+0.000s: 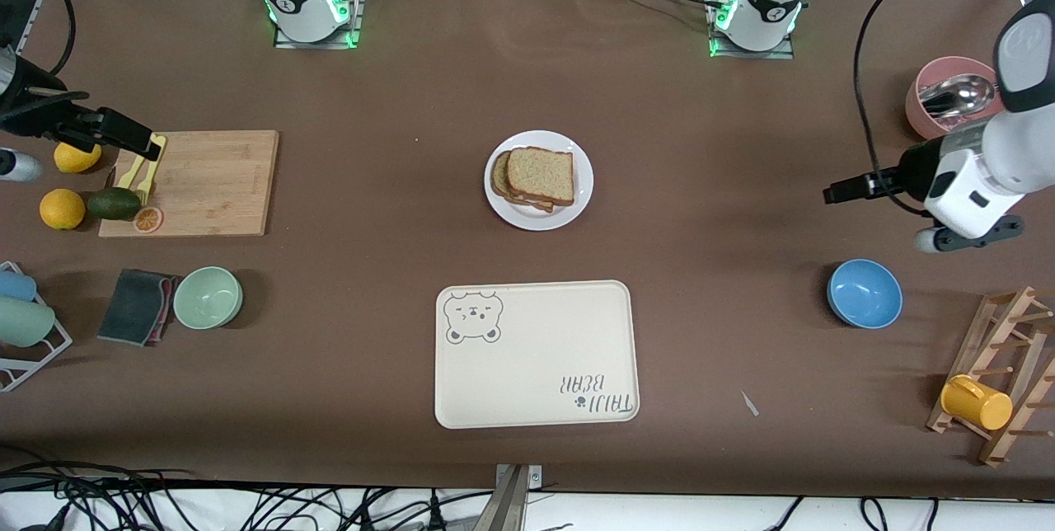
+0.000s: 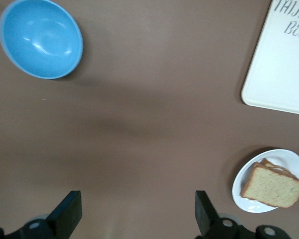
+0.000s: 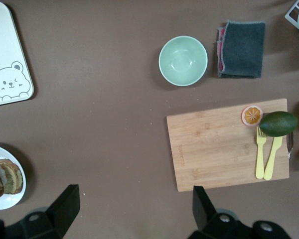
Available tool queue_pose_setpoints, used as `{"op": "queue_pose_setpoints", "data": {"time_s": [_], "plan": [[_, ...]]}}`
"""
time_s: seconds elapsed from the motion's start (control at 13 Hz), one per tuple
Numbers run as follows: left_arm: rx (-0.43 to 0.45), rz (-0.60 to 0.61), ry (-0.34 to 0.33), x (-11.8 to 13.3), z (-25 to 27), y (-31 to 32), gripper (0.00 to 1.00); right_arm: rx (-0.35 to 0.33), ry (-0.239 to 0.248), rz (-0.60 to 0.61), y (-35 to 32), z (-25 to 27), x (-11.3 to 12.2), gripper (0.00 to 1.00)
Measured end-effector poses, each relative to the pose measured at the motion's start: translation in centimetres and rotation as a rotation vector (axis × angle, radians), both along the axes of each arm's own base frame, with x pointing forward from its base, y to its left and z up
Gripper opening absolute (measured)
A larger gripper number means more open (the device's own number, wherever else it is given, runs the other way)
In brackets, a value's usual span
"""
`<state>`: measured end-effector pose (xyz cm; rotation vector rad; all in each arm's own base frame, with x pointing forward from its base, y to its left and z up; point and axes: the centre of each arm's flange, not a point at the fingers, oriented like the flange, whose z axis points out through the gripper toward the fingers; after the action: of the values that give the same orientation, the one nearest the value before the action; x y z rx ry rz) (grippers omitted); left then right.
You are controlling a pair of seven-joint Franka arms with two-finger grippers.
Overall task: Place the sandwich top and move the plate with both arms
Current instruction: 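Reach the left gripper toward the rim of the white plate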
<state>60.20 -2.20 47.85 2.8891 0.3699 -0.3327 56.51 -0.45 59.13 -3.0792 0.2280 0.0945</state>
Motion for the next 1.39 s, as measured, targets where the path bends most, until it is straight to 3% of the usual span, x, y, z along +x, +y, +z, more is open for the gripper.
{"op": "queue_pose_setpoints", "data": {"time_s": [0.31,0.46,0.62,1.08,1.39], "plan": [[-0.117,0.075,-0.077,0.8,-2.3,-1.6,1.0,-0.059,0.009,0.05,-0.7,0.0,-0.2,1.0],[-0.13,0.075,-0.085,0.9,-2.6,-2.3,1.0,-0.115,0.009,0.076,-0.2,0.1,-0.2,1.0],[-0.213,0.079,-0.102,0.8,-4.6,-4.5,1.0,-0.128,0.003,0.098,1.0,0.3,-0.2,1.0],[-0.45,-0.037,-0.064,-0.5,-14.0,-9.3,1.0,-0.128,-0.022,0.125,2.3,0.4,0.2,1.0],[-0.601,-0.111,-0.05,-2.9,-19.2,-11.1,1.0,-0.125,-0.011,0.139,3.0,-0.9,0.9,1.0]]}}
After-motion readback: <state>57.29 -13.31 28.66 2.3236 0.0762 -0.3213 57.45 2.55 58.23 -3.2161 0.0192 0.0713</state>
